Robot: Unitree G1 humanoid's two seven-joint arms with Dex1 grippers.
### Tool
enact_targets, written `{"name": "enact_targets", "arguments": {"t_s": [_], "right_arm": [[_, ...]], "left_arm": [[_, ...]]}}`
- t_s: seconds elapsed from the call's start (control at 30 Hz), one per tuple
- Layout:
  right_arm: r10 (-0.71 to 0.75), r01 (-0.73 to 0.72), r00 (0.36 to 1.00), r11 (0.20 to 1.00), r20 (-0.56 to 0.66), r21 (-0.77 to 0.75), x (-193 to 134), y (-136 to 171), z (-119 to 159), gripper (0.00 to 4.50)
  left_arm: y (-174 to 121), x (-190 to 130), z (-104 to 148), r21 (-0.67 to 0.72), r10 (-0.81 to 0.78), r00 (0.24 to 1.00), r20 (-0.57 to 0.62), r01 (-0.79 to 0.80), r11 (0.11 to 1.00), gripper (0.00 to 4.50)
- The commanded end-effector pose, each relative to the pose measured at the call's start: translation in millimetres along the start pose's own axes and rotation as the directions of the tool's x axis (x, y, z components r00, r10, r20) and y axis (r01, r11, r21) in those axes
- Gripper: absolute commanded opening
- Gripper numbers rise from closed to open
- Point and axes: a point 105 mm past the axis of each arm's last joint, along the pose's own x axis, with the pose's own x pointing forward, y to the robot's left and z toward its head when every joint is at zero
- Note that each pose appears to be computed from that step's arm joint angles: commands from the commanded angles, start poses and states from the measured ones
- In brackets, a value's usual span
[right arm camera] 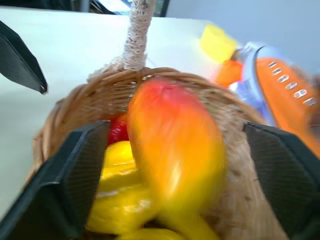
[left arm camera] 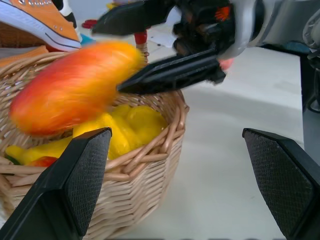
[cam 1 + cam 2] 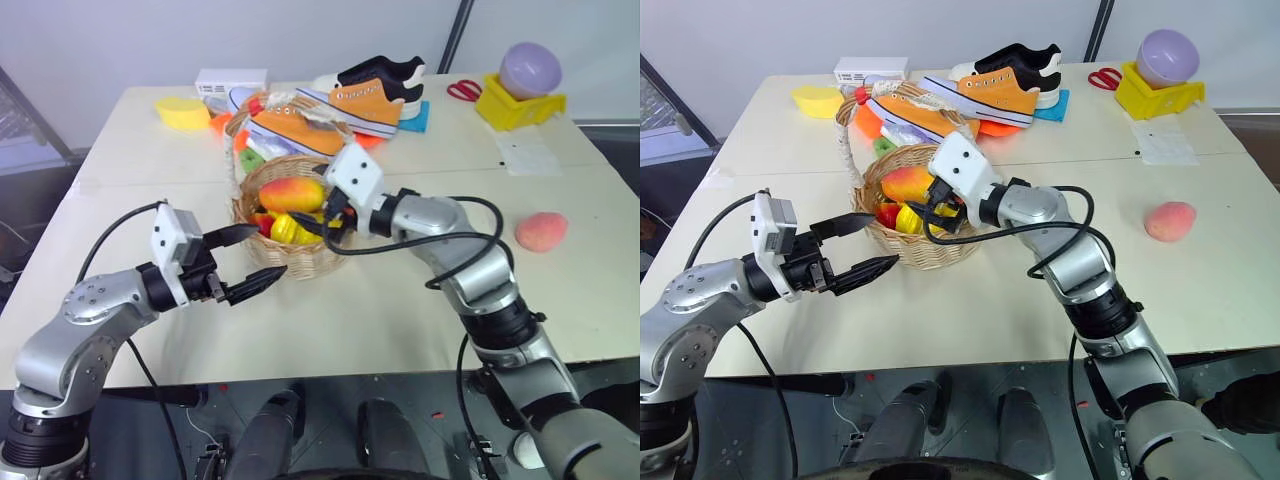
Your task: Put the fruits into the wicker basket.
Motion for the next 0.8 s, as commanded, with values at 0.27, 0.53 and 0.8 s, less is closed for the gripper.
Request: {"name": "enact_targets", "arguments": {"t_s": [0.27, 0.53, 0.8], "right_arm": [[-0.262, 0.268, 0.963, 0.946, -0.058, 0.184, -143, -40, -18, 4.46], [-0.690, 0.776, 0.596, 0.626, -0.411, 0.075, -257, -102, -116, 4.46], [-0.722, 0.843, 0.488, 0.536, -0.490, 0.049, -269, -117, -161, 4.46]], "left_arm": [[-25, 35, 20, 0.025, -0.167, 0.982, 0.088, 0.165, 0.986, 4.50], [-42, 59, 27, 0.043, -0.272, 0.954, 0.124, 0.269, 0.962, 4.50], [-51, 68, 29, 0.072, -0.306, 0.944, 0.120, 0.300, 0.951, 4.50]]}}
